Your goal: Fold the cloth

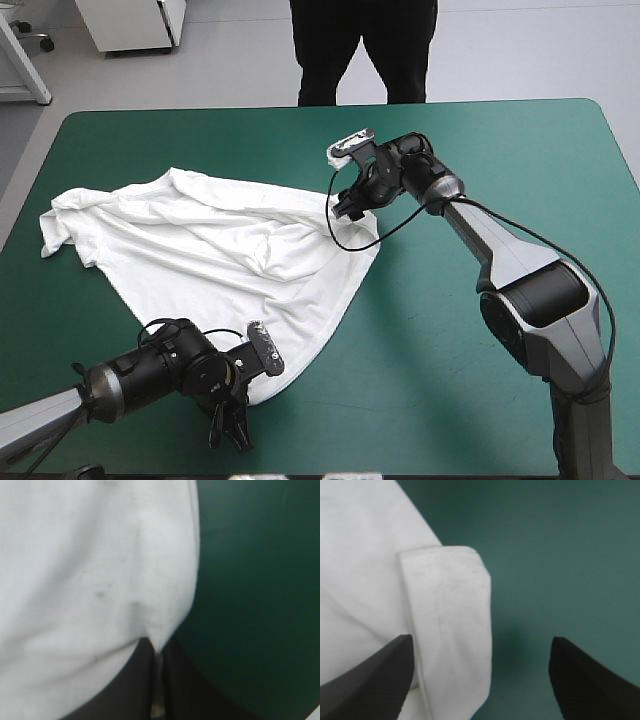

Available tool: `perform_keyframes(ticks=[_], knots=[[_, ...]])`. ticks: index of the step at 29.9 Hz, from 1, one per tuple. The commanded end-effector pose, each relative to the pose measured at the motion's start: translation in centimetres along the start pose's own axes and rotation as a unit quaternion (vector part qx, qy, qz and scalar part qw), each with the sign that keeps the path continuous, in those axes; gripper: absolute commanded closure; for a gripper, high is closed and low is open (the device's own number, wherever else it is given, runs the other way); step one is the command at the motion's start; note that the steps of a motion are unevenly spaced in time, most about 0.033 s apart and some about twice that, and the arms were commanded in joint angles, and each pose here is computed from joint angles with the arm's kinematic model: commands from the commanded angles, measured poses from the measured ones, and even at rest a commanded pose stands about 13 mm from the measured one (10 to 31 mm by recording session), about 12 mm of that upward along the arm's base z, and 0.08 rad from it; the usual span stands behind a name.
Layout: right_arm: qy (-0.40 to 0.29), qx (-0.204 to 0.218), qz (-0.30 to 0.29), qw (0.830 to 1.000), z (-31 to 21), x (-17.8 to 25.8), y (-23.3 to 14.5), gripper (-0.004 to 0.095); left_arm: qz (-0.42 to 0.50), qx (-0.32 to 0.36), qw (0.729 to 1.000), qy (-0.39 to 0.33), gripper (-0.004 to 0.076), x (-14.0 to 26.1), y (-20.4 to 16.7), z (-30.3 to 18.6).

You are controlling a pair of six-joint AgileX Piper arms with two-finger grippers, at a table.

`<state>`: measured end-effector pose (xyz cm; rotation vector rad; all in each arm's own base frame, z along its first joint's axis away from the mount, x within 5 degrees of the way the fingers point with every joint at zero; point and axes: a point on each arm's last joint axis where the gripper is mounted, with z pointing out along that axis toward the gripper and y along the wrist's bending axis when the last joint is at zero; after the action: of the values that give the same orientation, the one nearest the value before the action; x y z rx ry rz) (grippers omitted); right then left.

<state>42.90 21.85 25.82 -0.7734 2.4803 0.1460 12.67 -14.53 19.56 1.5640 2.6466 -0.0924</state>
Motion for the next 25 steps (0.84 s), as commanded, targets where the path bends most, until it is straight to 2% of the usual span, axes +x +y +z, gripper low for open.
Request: perform_keyframes(ticks=[1,8,10,13,18,21,25], knots=[[-0.065,-0.006,0.009,0.998,-2.8,-1.7,-1.2,0.0206,-0.07,0.069,0.995,-0.009,0.0733,-0.3,-1.3,2.2],[-0.049,-0.046,0.023,0.997,-0.5,-1.3,-0.9,0.0207,-0.069,0.067,0.995,-0.009,0.0733,-0.3,-1.3,2.2],[-0.042,-0.05,0.025,0.998,-0.1,-1.1,-0.8,0.0242,-0.069,0.067,0.995,-0.009,0.0733,-0.3,-1.3,2.2],[-0.019,-0.058,0.028,0.998,0.6,-0.6,-0.7,0.0374,-0.069,0.067,0.995,-0.009,0.0733,-0.3,-1.3,2.2],[0.018,-0.082,0.033,0.996,2.4,0.3,-0.2,0.0733,-0.078,0.068,0.995,-0.006,0.0733,-0.3,-1.3,2.2],[0.022,-0.089,0.036,0.995,2.8,0.4,-0.1,0.091,-0.078,0.068,0.995,-0.005,0.0733,-0.3,-1.3,2.2],[0.022,-0.094,0.04,0.995,2.5,0.4,-0.1,0.0925,-0.075,0.063,0.995,-0.003,0.0733,-0.2,-1.2,2.1]])
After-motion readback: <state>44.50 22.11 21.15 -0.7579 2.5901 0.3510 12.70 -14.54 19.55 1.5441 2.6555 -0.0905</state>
